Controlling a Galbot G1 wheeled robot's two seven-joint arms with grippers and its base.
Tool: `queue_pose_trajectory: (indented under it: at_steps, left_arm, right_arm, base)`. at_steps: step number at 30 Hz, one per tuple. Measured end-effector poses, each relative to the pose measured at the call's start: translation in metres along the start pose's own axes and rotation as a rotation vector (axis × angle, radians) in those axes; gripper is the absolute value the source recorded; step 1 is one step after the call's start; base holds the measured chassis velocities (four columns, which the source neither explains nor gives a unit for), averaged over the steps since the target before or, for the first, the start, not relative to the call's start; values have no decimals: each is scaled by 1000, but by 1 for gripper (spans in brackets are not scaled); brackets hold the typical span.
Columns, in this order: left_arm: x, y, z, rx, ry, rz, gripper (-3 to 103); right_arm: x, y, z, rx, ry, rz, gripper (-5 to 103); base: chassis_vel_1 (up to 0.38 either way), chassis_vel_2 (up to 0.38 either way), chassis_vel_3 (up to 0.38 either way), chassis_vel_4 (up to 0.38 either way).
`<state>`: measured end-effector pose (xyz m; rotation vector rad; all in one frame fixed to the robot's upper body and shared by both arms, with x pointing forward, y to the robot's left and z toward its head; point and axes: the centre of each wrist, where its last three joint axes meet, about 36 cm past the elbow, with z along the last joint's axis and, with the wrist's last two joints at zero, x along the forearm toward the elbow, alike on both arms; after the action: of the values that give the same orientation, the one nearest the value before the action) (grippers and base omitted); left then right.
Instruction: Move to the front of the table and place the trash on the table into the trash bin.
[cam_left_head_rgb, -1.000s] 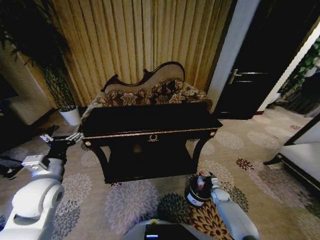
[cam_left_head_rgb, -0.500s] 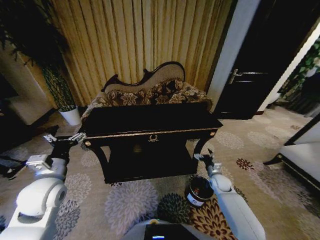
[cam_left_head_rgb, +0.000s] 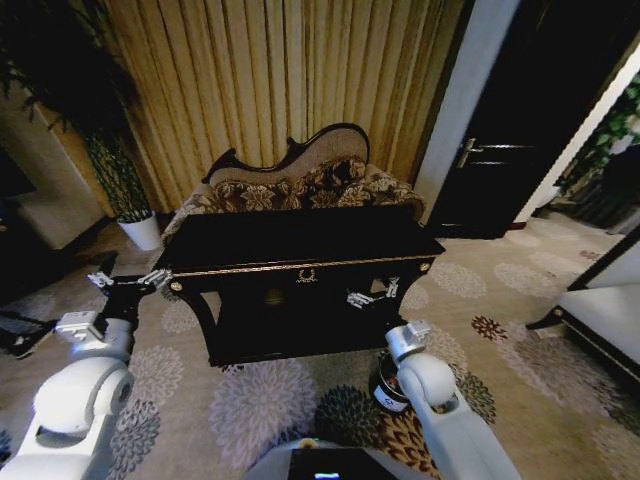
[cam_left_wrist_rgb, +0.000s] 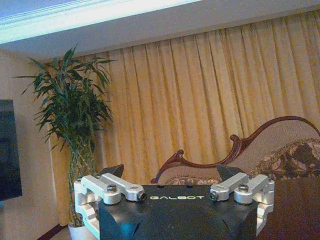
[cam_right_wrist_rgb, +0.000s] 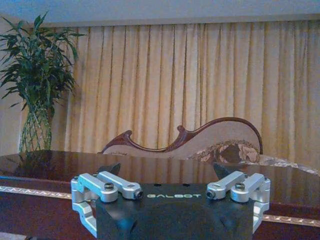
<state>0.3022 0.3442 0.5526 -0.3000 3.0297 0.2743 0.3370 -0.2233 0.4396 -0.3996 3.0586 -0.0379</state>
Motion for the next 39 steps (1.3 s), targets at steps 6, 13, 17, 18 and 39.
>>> queue_pose_trajectory:
  at_steps: [6, 13, 17, 18, 39]
  left_arm:
    - [-1, -1, 0, 1, 0, 8, 100]
    - [0, -1, 1, -6, 2, 14, 100]
    - [1, -1, 1, -6, 4, 14, 100]
    - [1, -1, 0, -7, 3, 14, 100]
    - [3, -1, 1, -9, 2, 12, 100]
  right_arm:
    - [0, -9, 5, 6, 10, 25, 100]
    - [2, -12, 10, 7, 18, 37, 100]
    - [2, -13, 10, 12, 15, 37, 100]
    - [2, -13, 10, 13, 13, 37, 100]
    - [3, -13, 13, 18, 5, 40, 100]
  base:
    - [163, -154, -167, 184]
    - [210, -296, -209, 295]
    - [173, -346, -156, 359]
    - [154, -348, -143, 318]
    - [283, -326, -287, 333]
